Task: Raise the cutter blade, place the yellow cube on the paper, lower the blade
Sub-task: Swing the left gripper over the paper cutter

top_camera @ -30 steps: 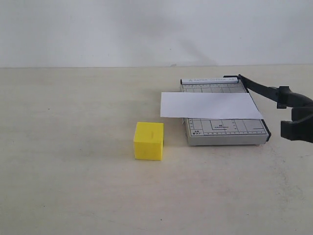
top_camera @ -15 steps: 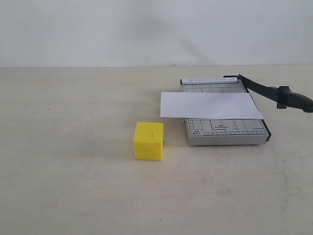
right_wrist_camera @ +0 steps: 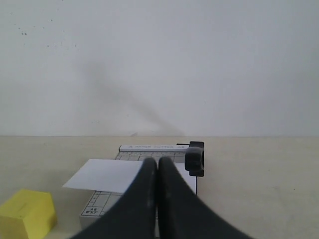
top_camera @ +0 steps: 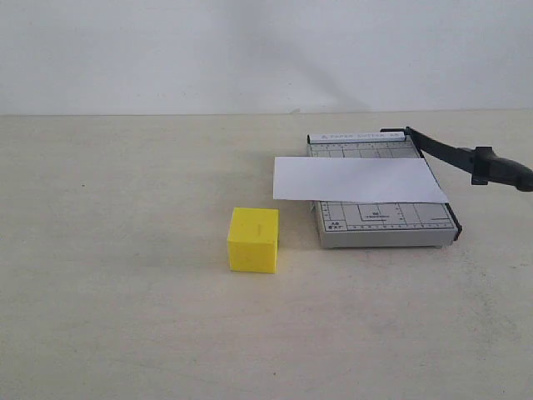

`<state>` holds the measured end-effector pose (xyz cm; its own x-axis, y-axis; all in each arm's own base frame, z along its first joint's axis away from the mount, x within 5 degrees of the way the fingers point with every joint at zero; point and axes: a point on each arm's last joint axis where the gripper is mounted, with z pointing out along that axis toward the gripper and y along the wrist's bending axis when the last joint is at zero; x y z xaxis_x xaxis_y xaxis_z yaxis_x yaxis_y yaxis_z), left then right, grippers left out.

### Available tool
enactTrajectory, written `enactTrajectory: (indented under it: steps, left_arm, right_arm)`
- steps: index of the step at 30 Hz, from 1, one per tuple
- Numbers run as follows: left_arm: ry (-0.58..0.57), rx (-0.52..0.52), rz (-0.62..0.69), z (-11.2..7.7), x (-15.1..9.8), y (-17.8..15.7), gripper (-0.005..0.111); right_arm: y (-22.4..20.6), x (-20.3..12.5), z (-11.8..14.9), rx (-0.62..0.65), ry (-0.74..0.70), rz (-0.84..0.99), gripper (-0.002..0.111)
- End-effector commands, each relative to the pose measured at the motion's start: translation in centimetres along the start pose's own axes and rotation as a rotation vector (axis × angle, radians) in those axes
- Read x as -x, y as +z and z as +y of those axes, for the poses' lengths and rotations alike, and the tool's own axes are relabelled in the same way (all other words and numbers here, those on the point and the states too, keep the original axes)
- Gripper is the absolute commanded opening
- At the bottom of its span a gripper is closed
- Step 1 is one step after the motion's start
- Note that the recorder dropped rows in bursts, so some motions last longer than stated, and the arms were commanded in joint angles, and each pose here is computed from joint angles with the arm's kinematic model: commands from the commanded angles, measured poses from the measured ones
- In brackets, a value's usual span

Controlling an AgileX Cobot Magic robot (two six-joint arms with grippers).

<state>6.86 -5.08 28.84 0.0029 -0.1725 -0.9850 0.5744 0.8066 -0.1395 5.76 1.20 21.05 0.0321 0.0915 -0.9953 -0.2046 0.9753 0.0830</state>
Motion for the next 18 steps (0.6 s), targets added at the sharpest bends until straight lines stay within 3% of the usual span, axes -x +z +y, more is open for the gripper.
enactTrajectory:
  steps: [1,4,7,11,16,18]
  left_arm:
    - [-0.057,-0.065,0.145,1.9,2.4,6.0,0.004]
    - [-0.128,-0.038,0.290,4.5,1.3,11.1,0.004]
    - [-0.106,0.004,0.436,5.6,-1.3,15.3,0.004]
    - [-0.049,0.034,0.581,4.2,-4.5,20.1,0.004]
    - [-0.007,-0.095,0.595,-0.2,-5.7,26.4,0.004]
    - [0.027,-0.082,0.592,-1.7,-6.2,28.8,0.004]
  right_arm:
    - [-0.1,0.2,0.0,-0.004,-0.009,-0.022,0.000]
    - [-0.1,0.2,0.0,-0.001,0.007,-0.016,0.000]
    - [-0.1,-0.1,0.1,0.010,0.011,0.012,0.000]
    - [-0.1,0.0,0.1,0.008,0.013,0.006,0.000]
    - [-0.1,0.3,-0.1,-0.010,0.013,-0.035,0.000]
    - [-0.1,0.3,-0.1,-0.008,0.013,-0.031,0.000]
